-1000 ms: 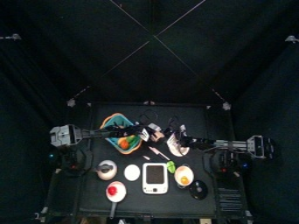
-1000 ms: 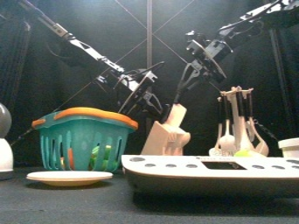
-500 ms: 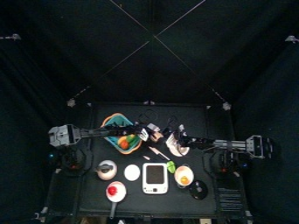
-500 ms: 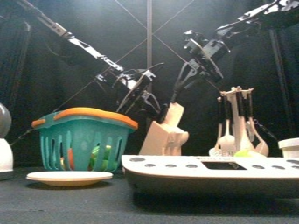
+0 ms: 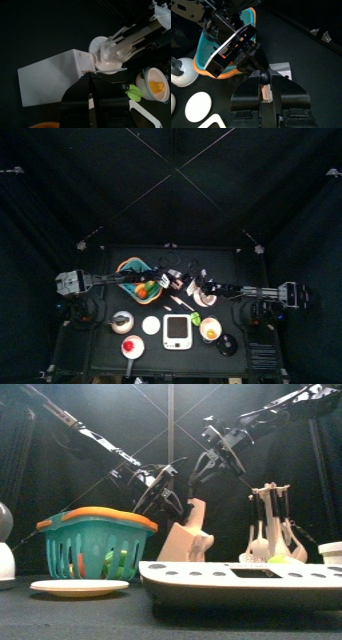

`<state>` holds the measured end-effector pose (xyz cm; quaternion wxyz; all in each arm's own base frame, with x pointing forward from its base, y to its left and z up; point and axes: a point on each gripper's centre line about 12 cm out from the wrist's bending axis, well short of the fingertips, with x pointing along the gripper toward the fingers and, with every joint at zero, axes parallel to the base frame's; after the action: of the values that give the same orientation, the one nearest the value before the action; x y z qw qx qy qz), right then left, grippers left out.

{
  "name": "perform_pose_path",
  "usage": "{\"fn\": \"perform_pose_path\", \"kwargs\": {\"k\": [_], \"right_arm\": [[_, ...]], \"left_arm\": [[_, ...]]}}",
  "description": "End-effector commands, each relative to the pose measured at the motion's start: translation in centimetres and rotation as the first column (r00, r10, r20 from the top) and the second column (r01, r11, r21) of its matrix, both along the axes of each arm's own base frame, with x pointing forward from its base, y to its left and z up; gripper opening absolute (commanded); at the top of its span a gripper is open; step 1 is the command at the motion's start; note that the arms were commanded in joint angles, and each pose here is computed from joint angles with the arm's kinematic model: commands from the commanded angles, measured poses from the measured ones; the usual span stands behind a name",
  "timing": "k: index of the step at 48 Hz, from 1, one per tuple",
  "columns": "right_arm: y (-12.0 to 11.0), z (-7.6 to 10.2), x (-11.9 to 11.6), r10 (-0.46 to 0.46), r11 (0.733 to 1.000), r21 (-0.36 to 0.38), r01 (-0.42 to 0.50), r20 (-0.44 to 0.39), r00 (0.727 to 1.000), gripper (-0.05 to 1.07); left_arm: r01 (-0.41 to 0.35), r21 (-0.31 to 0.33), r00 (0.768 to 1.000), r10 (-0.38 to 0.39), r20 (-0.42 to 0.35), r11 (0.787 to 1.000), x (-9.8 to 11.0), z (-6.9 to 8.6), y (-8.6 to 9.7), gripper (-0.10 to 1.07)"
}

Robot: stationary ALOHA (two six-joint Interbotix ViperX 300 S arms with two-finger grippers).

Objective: Grab small cleaver

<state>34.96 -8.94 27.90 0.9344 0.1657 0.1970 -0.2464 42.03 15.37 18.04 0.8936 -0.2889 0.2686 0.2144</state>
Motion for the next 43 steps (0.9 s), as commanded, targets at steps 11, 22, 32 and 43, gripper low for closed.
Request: {"fn": "perform_pose_path", "kwargs": {"k": [11,22,32,43], "right_arm": [[1.1,2.2,-2.0,0.035,0.999,-0.015,-0.034,0.071,0.997,0.38],[1.2,2.3,-4.0,0.02,1.0,-0.022,-0.018,0.08,0.997,0.38],[1.3,2.9,-4.0,0.031,0.999,-0.029,-0.028,0.098,0.995,0.38],[1.4,2.7,-6.1,0.02,0.999,-0.029,-0.017,0.111,0.994,0.38]], "left_arm": [[-0.01,-0.005,1.0,0.01,-0.014,1.0,-0.3,-0.5,0.6,0.35],[-0.017,-0.006,1.0,0.017,-0.014,1.0,-0.4,-0.5,0.8,0.35],[-0.019,-0.009,1.0,0.019,-0.016,1.0,-0.4,-0.6,0.9,0.35],[0.014,0.05,1.0,-0.014,0.009,0.999,-0.2,1.1,0.7,0.35]]}}
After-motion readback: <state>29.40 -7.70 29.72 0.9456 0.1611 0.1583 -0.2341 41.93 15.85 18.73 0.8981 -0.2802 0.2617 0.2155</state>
